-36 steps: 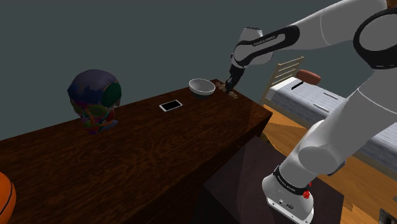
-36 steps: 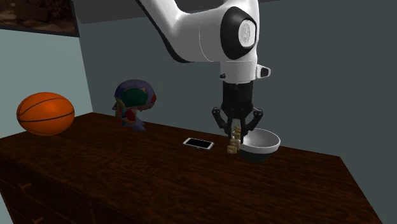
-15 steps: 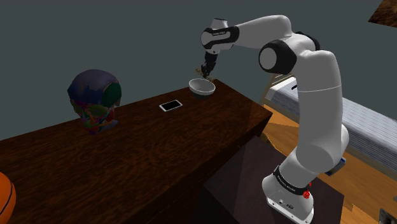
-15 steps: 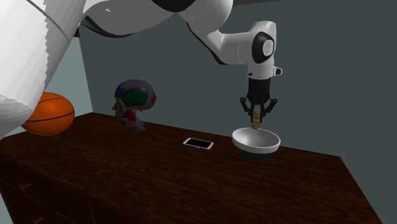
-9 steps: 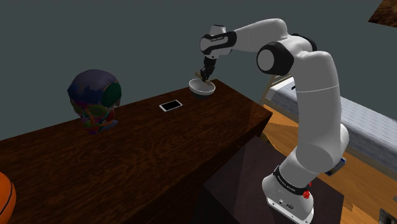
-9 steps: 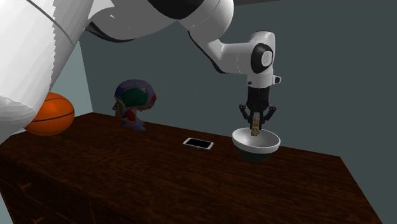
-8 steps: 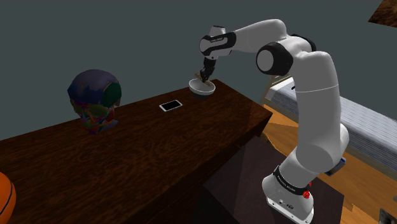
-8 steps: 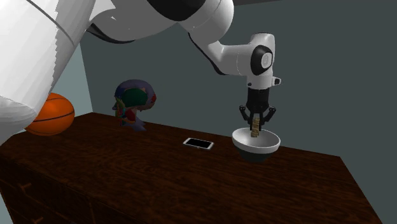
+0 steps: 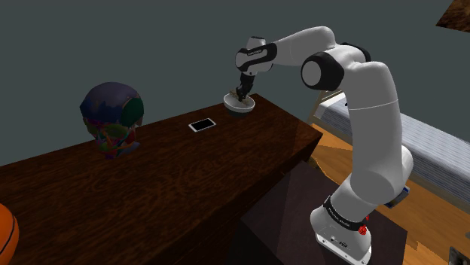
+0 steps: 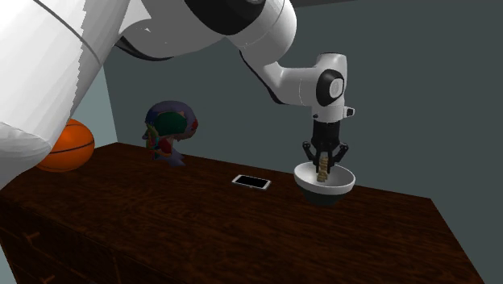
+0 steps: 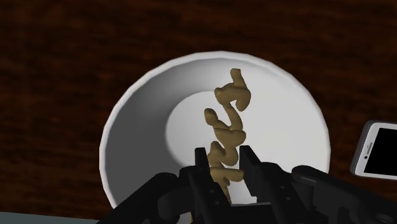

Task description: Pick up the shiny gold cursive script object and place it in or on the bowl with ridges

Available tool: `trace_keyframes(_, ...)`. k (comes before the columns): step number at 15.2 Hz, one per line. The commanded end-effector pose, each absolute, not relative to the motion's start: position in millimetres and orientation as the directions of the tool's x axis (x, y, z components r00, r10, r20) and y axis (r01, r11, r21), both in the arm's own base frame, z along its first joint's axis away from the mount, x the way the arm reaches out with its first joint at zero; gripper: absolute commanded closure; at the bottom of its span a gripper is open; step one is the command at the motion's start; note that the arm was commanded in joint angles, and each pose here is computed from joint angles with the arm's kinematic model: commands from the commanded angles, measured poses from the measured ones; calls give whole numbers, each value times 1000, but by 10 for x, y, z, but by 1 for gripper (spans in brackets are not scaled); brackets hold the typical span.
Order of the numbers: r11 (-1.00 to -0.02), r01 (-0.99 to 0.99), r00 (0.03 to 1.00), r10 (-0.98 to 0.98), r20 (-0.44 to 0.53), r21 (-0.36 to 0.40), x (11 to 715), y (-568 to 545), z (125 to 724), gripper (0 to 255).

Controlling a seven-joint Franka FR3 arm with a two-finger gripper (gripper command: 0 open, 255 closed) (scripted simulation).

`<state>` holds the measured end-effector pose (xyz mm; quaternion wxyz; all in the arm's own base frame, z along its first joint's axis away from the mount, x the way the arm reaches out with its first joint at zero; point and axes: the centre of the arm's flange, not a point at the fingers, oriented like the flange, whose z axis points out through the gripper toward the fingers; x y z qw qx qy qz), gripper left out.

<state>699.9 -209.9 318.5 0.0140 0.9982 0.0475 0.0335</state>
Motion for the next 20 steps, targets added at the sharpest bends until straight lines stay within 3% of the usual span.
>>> trace_keyframes(1,-995,94,993,96,66,31,7000,-2098,3182,255)
trace_keyframes(3,-995,94,993,96,66,31,7000,-2098,3182,255)
trace_keyframes(4,-995,94,993,96,66,31,7000,-2098,3182,0)
trace_keyframes(9,-995,94,993,96,66,31,7000,-2098,3182,0)
trace_keyframes(13,-995,94,993,96,66,31,6966,-2085,3681,0)
trace_keyframes(20,-995,94,993,96,66,31,6966,-2085,3681,0)
